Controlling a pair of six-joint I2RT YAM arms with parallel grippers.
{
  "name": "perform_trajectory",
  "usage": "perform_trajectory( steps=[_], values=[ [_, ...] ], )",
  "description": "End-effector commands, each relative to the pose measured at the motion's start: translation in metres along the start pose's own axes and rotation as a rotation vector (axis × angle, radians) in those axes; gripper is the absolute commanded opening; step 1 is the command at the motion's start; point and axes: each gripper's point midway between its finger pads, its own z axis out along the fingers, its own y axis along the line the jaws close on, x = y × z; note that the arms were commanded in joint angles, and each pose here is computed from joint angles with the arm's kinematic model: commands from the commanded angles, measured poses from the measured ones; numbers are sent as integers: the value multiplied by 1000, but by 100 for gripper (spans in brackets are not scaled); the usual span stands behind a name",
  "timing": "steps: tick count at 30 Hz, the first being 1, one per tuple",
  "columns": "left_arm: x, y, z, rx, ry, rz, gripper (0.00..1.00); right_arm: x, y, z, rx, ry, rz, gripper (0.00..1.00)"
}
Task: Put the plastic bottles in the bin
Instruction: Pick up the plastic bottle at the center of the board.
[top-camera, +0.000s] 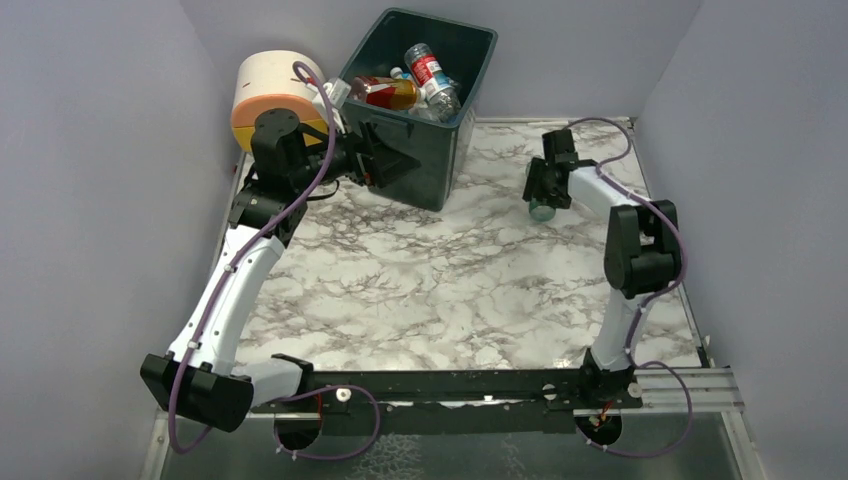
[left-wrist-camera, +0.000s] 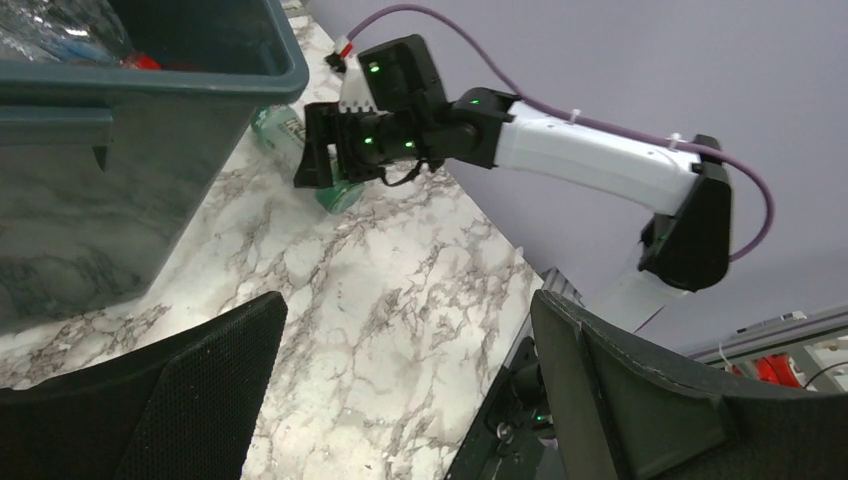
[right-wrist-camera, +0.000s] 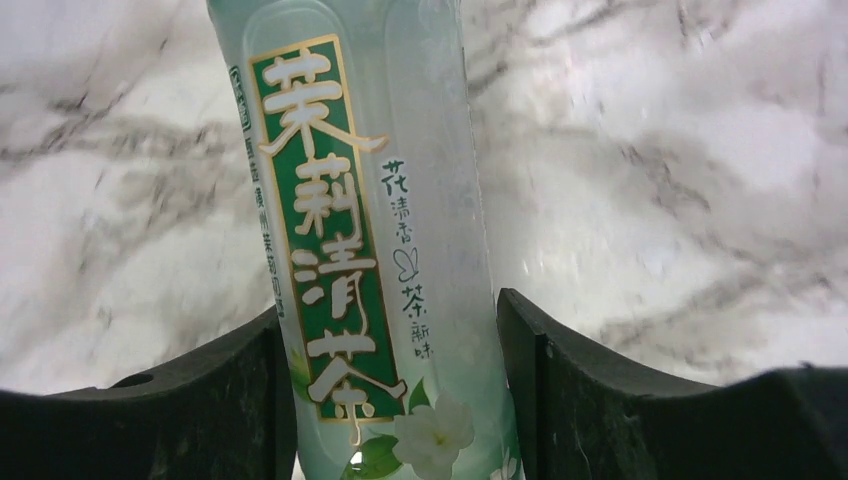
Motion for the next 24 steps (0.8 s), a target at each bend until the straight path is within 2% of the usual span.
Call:
perform_trajectory(
  steps=[1, 13, 24],
  values=[
    [11, -10, -7, 30, 13, -9, 99, -24, 6, -54, -102, -137, 8, 60],
    [15, -15, -12, 33, 9, -16, 99, -17, 16, -180, -361, -287, 12, 59],
    [5, -34, -4, 173, -42, -72, 99, -17, 47, -359, -816, -492, -38, 59]
  ],
)
